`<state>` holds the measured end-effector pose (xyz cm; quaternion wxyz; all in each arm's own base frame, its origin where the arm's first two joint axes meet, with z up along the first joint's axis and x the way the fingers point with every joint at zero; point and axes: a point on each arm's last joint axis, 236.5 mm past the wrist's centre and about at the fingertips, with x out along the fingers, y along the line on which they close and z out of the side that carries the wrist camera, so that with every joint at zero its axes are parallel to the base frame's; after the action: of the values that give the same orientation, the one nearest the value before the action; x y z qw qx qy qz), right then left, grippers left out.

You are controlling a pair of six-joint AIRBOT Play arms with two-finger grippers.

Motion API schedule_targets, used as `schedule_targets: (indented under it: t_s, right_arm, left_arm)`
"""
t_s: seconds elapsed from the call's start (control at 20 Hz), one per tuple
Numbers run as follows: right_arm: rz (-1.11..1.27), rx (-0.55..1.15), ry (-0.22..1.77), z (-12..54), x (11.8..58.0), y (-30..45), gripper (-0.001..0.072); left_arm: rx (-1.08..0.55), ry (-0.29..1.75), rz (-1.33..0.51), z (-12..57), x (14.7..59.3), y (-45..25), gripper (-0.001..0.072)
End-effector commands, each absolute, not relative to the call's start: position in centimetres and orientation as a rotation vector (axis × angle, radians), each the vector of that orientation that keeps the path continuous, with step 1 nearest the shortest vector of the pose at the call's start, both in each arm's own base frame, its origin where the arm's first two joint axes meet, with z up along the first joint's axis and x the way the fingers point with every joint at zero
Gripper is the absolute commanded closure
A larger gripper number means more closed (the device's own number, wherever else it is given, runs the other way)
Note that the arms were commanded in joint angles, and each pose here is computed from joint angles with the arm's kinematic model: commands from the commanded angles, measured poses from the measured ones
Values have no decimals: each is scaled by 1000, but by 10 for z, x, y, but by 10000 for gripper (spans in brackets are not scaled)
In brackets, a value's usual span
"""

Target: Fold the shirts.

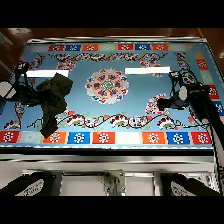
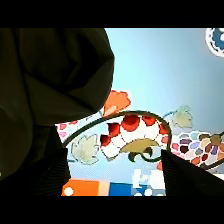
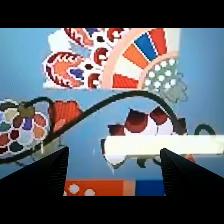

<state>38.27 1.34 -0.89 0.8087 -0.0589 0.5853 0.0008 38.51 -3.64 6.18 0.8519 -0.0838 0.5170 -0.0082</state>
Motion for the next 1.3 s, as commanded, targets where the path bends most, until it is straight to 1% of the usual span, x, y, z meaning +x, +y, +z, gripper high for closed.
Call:
schedule_targets:
  t_s: [0.0,0.75,1.0,1.25]
  right_arm:
    - [3,-127,1251,-9,383,14,24]
    - [2,-125,1251,-9,383,14,25]
    - [6,-117,1253,-9,382,16,24]
    - [12,-104,1272,-11,378,18,24]
  left_arm:
    - [-176,1087,-17,62,385,-36,11]
    - [-176,1079,-17,63,387,-36,11]
    - [-183,987,-19,73,406,-35,11]
    - [-269,799,-26,102,440,-42,11]
